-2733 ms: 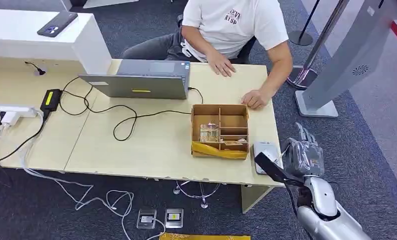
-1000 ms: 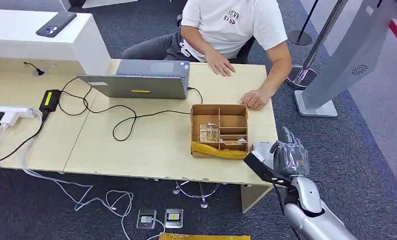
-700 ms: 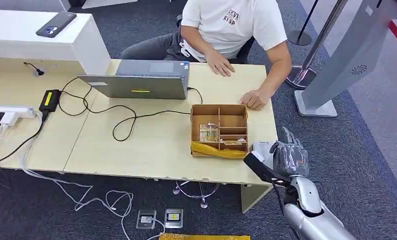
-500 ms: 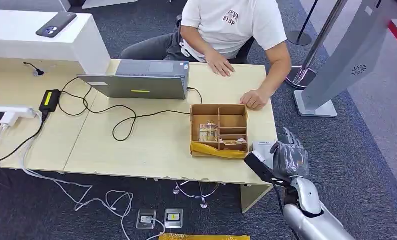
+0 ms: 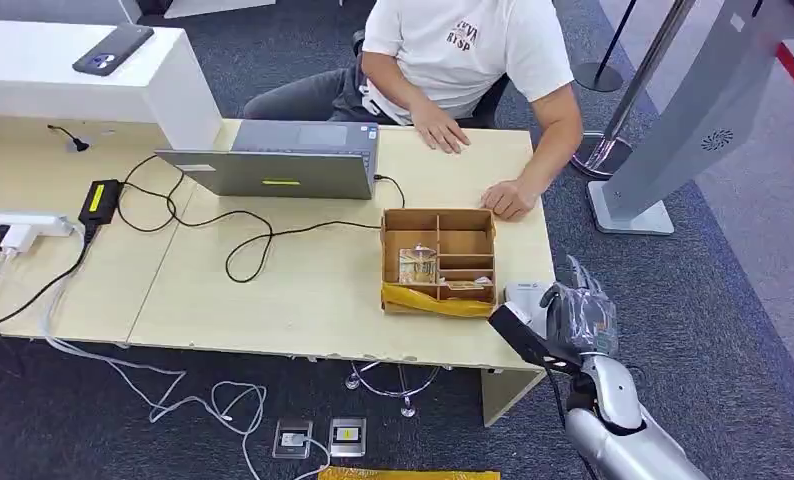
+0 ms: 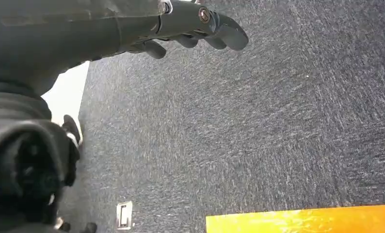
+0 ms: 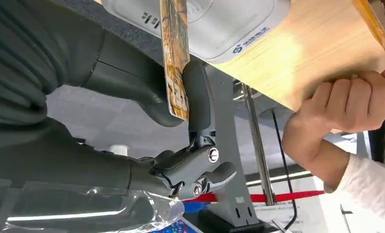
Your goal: Pass the card to the sensor for recognition and then transmit it.
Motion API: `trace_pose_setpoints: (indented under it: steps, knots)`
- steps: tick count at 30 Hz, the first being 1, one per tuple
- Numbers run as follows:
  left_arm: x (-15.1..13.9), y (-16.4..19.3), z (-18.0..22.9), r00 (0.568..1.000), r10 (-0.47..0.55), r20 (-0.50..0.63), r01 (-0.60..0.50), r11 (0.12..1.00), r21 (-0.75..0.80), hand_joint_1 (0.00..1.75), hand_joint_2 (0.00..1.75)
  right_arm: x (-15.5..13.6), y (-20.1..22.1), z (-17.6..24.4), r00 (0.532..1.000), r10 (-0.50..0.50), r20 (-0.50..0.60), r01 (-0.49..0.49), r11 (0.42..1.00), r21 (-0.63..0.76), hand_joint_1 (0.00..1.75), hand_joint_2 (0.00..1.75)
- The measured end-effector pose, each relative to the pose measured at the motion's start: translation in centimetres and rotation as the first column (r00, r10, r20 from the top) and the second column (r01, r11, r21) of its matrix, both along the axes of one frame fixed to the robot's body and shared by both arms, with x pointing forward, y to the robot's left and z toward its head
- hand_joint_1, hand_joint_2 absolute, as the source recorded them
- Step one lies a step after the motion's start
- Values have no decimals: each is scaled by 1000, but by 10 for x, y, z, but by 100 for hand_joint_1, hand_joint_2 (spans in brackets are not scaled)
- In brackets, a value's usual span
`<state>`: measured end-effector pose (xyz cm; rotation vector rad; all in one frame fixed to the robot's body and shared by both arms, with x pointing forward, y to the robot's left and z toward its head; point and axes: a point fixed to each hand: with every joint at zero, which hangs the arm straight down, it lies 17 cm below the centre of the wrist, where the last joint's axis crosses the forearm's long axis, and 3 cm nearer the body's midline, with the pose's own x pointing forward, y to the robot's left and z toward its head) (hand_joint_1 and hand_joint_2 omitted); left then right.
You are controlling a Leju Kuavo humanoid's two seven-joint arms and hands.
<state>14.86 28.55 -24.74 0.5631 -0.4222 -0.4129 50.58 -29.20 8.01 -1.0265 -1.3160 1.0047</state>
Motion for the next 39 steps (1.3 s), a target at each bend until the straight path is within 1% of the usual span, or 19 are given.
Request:
trace_pose_setpoints:
  steps: [25,30,35,39]
  knots:
    - [1,1,1,1000,-1,7,1,1000,5,0,0,1,-1,1,1000,-2,4,2,1000,-6,175,175]
    - [2,1,1,1000,-4,12,4,1000,7,0,0,10,-5,15,999,-16,36,17,999,-32,175,175]
    - [3,1,2,1000,-6,18,6,1000,9,0,0,31,-8,60,993,-14,116,19,999,-48,175,175]
    - [3,1,2,1000,-6,18,6,1000,10,0,0,41,-4,87,988,-4,157,12,999,-53,175,175]
